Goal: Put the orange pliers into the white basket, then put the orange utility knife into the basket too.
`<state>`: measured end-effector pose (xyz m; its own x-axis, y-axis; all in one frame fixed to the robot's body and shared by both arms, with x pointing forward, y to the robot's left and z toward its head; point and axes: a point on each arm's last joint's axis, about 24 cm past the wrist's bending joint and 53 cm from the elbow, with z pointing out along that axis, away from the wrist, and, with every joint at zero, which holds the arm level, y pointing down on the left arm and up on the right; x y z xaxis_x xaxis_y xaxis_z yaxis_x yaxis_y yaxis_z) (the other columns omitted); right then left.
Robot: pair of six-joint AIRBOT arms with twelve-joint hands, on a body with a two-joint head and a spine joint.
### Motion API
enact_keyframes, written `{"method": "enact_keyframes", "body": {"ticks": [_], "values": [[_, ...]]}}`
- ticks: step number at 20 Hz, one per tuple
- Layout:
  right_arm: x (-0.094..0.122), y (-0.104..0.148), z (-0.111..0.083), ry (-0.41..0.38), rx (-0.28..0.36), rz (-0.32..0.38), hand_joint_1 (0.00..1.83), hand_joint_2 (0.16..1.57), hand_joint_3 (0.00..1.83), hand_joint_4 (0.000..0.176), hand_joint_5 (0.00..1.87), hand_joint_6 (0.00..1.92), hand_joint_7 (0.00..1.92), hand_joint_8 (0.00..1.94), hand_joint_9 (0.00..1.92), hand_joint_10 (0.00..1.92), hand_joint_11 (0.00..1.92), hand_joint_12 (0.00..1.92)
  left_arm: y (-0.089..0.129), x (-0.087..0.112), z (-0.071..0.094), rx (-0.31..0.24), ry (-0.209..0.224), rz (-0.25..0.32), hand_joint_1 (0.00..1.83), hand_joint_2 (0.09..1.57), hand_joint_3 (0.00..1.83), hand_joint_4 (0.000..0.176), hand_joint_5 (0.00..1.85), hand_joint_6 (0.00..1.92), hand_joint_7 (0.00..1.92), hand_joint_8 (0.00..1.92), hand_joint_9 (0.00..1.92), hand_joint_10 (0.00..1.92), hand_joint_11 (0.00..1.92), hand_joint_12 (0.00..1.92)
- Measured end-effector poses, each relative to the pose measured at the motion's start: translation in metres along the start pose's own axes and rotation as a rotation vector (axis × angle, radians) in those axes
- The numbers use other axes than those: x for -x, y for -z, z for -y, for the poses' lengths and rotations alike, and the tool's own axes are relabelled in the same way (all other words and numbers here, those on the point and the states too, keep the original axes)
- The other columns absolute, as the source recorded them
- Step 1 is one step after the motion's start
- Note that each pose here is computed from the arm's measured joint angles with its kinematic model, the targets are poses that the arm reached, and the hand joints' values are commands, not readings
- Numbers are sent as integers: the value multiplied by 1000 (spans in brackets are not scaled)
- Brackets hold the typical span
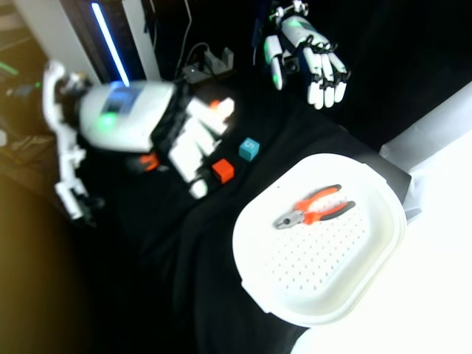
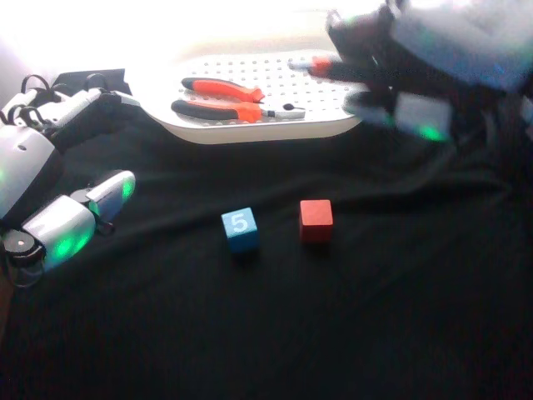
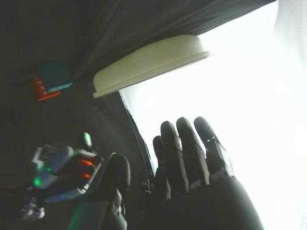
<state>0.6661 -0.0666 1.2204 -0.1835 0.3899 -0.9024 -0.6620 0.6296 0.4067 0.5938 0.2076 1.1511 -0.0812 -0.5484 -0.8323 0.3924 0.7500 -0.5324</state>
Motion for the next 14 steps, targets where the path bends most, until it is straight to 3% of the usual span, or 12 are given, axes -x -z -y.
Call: {"method": "enact_keyframes", "body": {"ticks": [1,4,5,6,7,8,9,10,11,12,13,14], "values": [[1,-11,5,4,-12,-7,1177,1279,0,0,1007,1921,1253,1941,1433,1921,1496,1921,0,0,0,0,-1,-1,473,1457,0,0,210,607,503,44,264,476,0,1046],[-5,-38,40,-11,-106,-58,1085,1286,6,0,955,1921,1119,1941,1220,1921,1292,1921,0,-5,-1,3,2,-16,548,1437,0,0,228,684,525,51,286,506,0,1213],[-12,-48,56,-40,-152,-77,1087,1278,1,0,954,1921,1176,1941,1292,1921,1373,1921,0,-9,-2,11,7,-25,574,1427,0,0,248,700,538,56,300,525,0,1310],[-18,-56,64,-44,-174,-98,1041,1290,2,29,951,1921,1192,1941,1298,1921,1381,1921,0,-11,-1,6,8,-33,531,1427,0,26,241,706,532,52,283,532,0,1331],[-30,-65,71,-49,-198,-137,998,1299,2,92,931,1921,1146,1941,1260,1921,1348,1921,0,-14,-1,5,15,-43,528,1423,0,22,244,725,539,56,264,598,0,1383],[-40,-72,73,-54,-212,-165,1042,1278,0,103,909,1921,1091,1941,1202,1921,1283,1921,-1,-15,-1,-1,12,-45,526,1423,0,22,230,713,524,50,218,651,0,1352],[-49,-77,74,-59,-220,-192,1006,1282,0,101,864,1921,1026,1941,1151,1921,1233,1921,-1,-16,-1,-4,17,-46,587,1409,0,7,235,699,518,47,186,679,0,1300],[-56,-80,74,-63,-225,-210,953,1287,0,67,796,1921,951,1941,1091,1921,1173,1921,-1,-16,-1,-2,23,-48,536,1406,0,24,216,700,509,44,172,688,0,1250],[-65,-83,75,-65,-233,-235,894,1310,4,66,657,1653,703,1820,767,1921,796,1921,-1,-16,-3,4,25,-47,537,1402,0,26,214,699,508,44,170,698,0,1249],[-71,-84,74,-67,-236,-250,803,1336,2,144,575,1623,465,1467,430,1648,369,1905,-1,-16,-4,7,26,-46,538,1403,0,24,214,690,508,44,166,714,0,1265],[-74,-84,73,-69,-237,-261,757,1210,0,25,272,718,307,576,220,793,73,1328,-1,-15,-5,10,26,-45,513,1410,2,18,206,684,507,45,163,728,0,1269],[-75,-83,74,-69,-238,-264,675,1164,0,35,76,184,95,136,57,210,14,528,-1,-15,-5,10,26,-45,516,1408,1,12,206,654,501,45,145,755,0,1265]]}}
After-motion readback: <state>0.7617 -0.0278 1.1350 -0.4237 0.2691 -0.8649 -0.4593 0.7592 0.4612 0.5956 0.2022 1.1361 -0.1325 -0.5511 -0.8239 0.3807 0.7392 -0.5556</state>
